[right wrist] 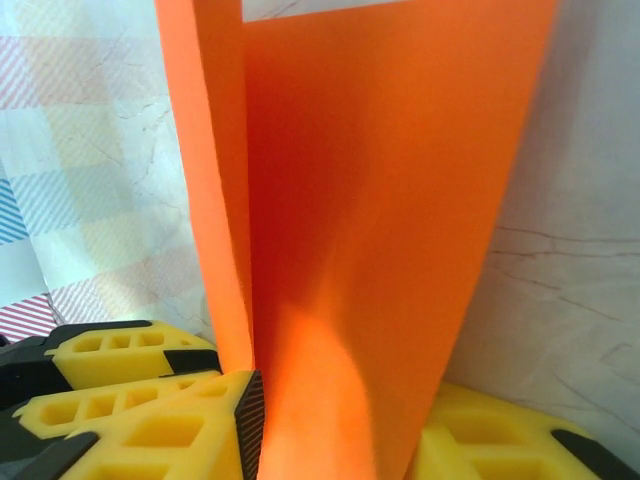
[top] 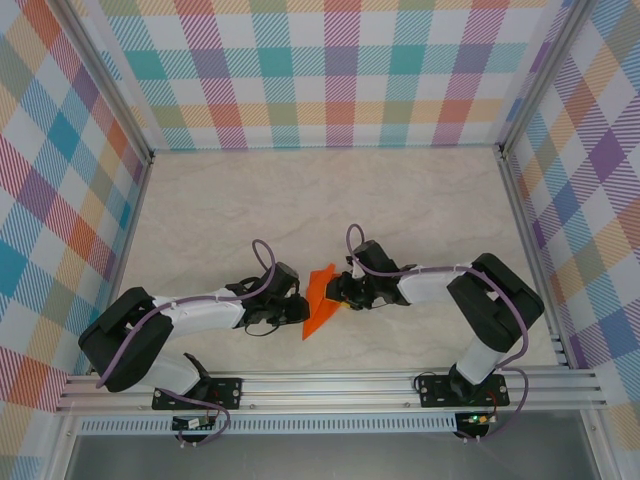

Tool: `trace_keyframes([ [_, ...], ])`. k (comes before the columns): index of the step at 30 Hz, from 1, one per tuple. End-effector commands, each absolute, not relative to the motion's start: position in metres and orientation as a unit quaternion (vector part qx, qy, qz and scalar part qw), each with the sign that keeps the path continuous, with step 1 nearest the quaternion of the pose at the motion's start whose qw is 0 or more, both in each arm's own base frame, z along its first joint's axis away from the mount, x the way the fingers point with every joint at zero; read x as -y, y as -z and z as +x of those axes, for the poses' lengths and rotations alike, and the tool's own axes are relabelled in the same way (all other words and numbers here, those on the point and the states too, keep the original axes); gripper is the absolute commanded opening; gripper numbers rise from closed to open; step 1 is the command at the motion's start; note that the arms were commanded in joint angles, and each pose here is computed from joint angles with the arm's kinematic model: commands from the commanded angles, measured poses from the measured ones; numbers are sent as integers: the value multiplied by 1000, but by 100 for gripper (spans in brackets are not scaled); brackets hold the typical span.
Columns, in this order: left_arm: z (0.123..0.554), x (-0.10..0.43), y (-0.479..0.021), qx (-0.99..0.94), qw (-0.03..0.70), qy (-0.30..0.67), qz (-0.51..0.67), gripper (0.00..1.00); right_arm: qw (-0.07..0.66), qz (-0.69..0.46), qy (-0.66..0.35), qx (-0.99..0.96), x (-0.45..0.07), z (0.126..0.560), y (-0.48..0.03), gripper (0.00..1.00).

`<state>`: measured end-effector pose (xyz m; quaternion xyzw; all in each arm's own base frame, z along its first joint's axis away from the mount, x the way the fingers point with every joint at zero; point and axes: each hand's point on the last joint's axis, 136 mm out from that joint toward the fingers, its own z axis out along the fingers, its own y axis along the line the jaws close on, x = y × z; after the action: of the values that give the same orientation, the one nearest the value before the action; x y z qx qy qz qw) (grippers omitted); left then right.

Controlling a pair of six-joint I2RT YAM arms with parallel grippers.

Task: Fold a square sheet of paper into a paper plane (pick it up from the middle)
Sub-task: Turn over the paper at the center of the table.

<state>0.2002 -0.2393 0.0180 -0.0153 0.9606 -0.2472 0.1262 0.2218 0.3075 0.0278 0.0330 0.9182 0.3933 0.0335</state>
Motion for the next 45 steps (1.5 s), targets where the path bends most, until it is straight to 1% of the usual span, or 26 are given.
trace_keyframes([
  [1,210,252,-21,-954,136,268,-14,24,43,24,-412,-910,-316,222,-33,41],
  [7,210,252,-21,-954,135,269,-16,24,49,19,-421,-905,-319,216,-33,48],
  [11,210,252,-23,-953,137,271,-16,24,53,12,-425,-903,-325,219,-38,47],
  [17,210,252,-29,-951,143,275,-18,24,58,16,-401,-914,-324,225,-32,42],
  [23,209,248,-32,-950,148,273,-20,24,77,40,-359,-929,-307,229,-28,45],
  [25,209,247,-34,-949,151,276,-22,24,76,34,-377,-922,-312,228,-33,42],
  [28,209,247,-35,-948,154,278,-23,24,57,19,-409,-910,-327,225,-38,38],
  [33,209,246,-36,-947,155,279,-25,24,59,22,-403,-913,-330,229,-35,35],
  [40,208,242,-38,-947,160,276,-27,24,60,12,-401,-914,-336,234,-34,33],
  [45,207,239,-36,-949,161,270,-28,25,56,5,-396,-917,-341,238,-31,24],
])
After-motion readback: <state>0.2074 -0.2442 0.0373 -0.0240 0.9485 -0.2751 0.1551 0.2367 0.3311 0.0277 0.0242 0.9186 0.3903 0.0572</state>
